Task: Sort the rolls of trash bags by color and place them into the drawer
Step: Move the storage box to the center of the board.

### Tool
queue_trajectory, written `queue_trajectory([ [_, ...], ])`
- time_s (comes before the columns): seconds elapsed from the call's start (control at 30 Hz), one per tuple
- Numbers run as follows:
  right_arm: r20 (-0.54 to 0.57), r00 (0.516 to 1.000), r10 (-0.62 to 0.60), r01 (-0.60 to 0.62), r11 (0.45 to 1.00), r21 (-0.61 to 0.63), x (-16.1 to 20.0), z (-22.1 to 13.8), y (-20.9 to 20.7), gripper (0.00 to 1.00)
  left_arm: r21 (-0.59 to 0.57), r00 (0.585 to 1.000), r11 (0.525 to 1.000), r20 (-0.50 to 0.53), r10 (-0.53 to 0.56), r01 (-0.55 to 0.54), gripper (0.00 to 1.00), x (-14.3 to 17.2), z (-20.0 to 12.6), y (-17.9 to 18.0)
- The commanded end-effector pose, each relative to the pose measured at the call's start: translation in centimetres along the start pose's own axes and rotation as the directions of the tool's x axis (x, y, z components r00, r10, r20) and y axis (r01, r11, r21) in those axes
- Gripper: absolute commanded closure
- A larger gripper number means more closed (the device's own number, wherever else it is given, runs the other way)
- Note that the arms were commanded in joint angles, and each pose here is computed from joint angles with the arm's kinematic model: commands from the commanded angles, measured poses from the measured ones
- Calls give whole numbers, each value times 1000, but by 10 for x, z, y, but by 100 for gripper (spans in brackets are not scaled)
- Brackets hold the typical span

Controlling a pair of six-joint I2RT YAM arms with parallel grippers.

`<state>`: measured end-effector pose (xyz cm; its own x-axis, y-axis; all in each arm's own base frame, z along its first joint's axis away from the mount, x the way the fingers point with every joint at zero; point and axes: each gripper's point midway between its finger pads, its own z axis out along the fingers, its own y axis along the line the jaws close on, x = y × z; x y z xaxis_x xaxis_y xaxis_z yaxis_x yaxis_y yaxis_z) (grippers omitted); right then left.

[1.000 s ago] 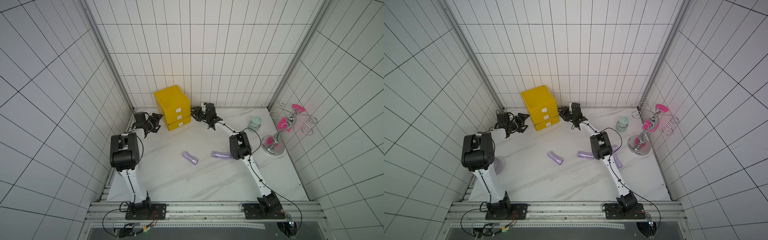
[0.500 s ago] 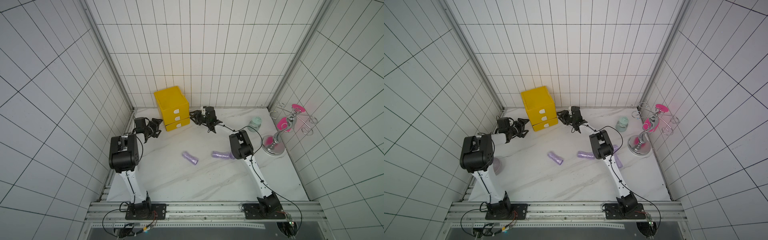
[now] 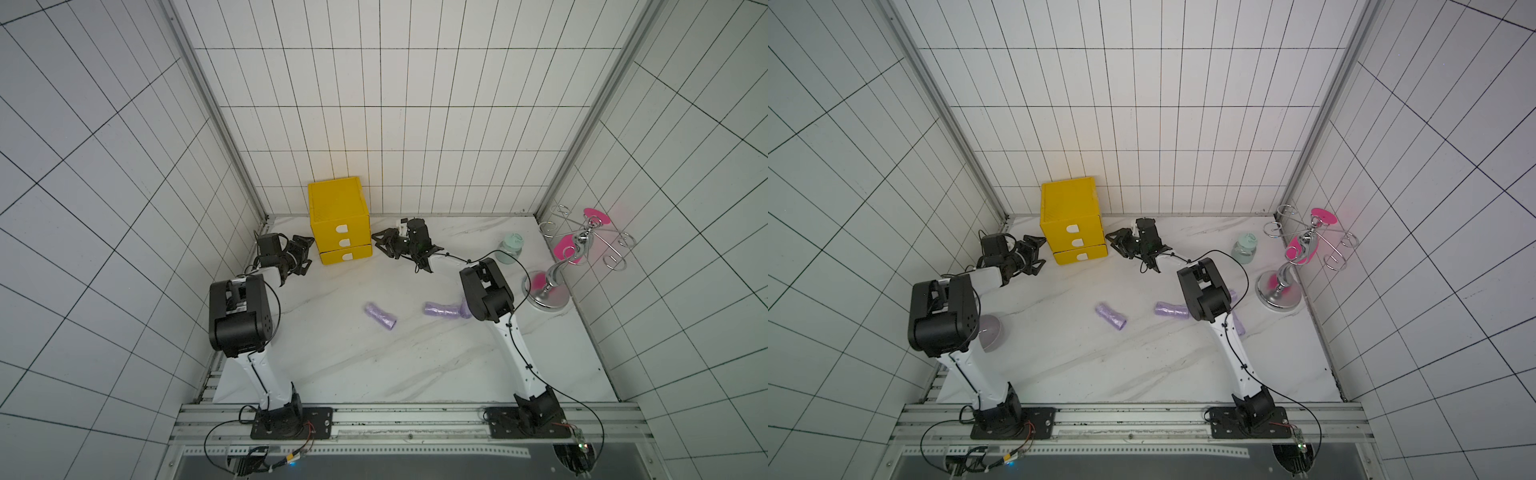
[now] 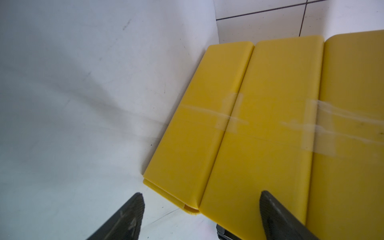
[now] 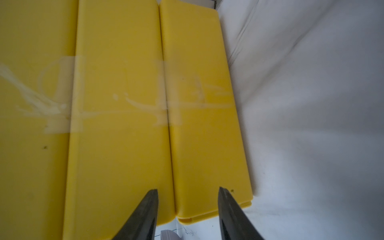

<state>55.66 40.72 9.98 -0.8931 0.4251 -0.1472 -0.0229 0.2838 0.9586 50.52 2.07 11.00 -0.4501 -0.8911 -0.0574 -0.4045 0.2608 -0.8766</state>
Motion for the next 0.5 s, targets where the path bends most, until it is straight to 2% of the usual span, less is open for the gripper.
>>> queue_trajectory([
  [0.0, 4, 999, -35, 35, 999, -15, -23, -6, 19, 50, 10, 999, 999, -5, 42, -42, 14, -13, 7, -10],
  [0.23, -24, 999, -32, 32, 999, -30, -34, 16, 21, 49, 12, 999, 999, -9, 45, -45, 14, -30, 20, -14],
  [0.47, -57, 997, -50, 46, 996, -75, -24, 32, 32, 48, 46, 994, 997, -90, 61, -57, 16, -16, 37, -21],
])
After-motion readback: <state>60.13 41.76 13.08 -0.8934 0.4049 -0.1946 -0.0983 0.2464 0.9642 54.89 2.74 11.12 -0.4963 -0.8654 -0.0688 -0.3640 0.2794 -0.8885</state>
